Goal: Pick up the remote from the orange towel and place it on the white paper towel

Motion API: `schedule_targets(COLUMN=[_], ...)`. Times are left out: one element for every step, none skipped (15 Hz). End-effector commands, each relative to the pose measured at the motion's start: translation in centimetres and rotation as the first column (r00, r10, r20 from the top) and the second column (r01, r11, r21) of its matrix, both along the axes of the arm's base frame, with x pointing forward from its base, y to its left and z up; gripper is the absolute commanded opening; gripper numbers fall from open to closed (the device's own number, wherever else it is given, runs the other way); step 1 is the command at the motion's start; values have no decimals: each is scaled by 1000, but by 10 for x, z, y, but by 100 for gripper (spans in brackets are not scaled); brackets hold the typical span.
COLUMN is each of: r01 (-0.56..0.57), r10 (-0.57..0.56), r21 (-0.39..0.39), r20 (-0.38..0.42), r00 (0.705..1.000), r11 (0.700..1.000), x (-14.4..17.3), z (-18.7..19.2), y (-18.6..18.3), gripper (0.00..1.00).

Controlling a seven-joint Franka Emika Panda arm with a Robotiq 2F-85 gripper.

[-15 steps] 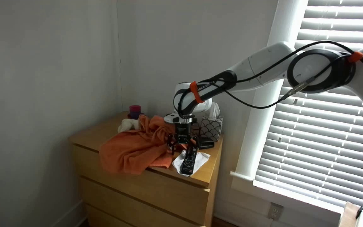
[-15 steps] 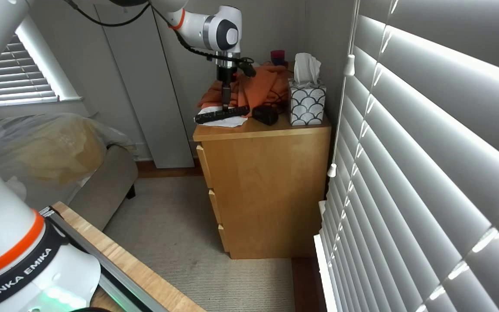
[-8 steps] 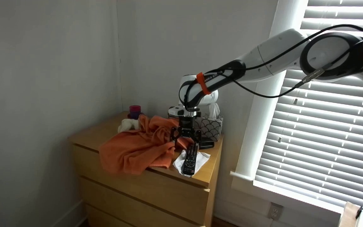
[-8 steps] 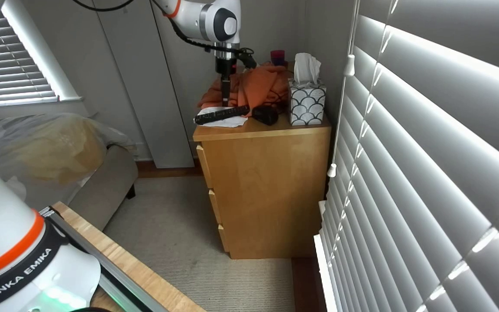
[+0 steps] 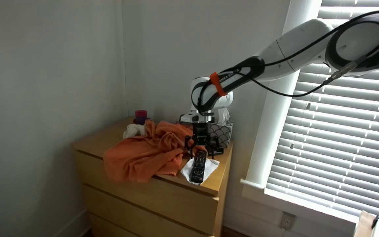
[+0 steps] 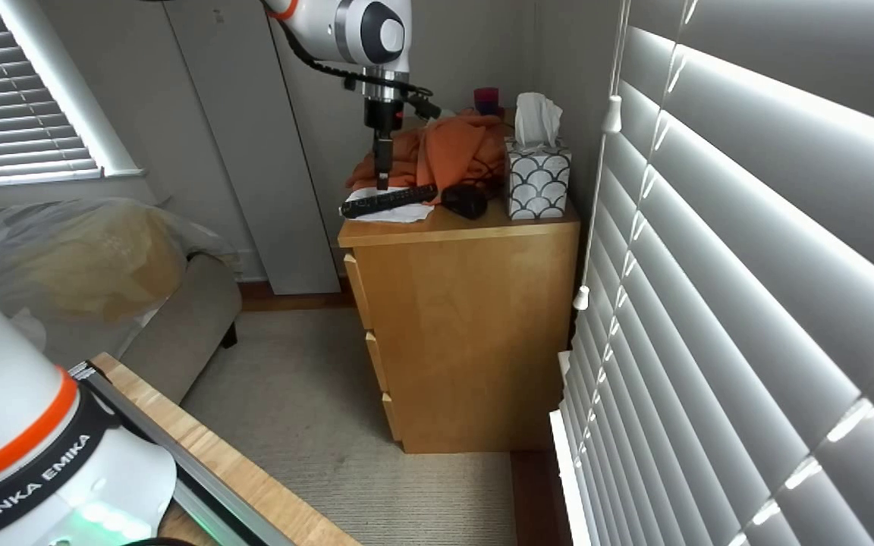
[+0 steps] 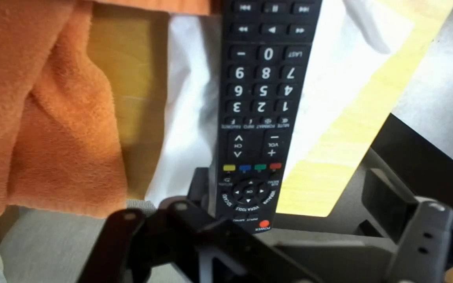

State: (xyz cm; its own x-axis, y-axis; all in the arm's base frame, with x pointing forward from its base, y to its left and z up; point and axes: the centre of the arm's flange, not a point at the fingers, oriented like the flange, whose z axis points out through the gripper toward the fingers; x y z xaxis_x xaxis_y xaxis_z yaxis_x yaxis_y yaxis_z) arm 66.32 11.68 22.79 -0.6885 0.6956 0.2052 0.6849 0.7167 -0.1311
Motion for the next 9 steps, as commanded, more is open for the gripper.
schedule_targets(r01=[-58, -64, -66, -66, -66, -67, -68, -72, -74], r10=[59, 66, 70, 71, 74, 76, 78, 82, 85], r21=[-52, -61, -67, -81, -84, -88, -83, -81, -74], r20=[27, 34, 47, 61, 85, 104, 124, 139, 157], r00=[998, 997, 996, 996, 994, 992, 989, 987, 984], r11=[997, 996, 996, 995, 994, 994, 994, 994, 995], x=[-21, -21, -20, -19, -19, -18, -17, -16, -15], z=[-16, -20, -26, -29, -30, -32, -32, -32, -31], y=[-13, -15, -17, -19, -18, -18, -17, -16, -14], gripper=[100, 100, 100, 100, 100, 100, 100, 100, 100])
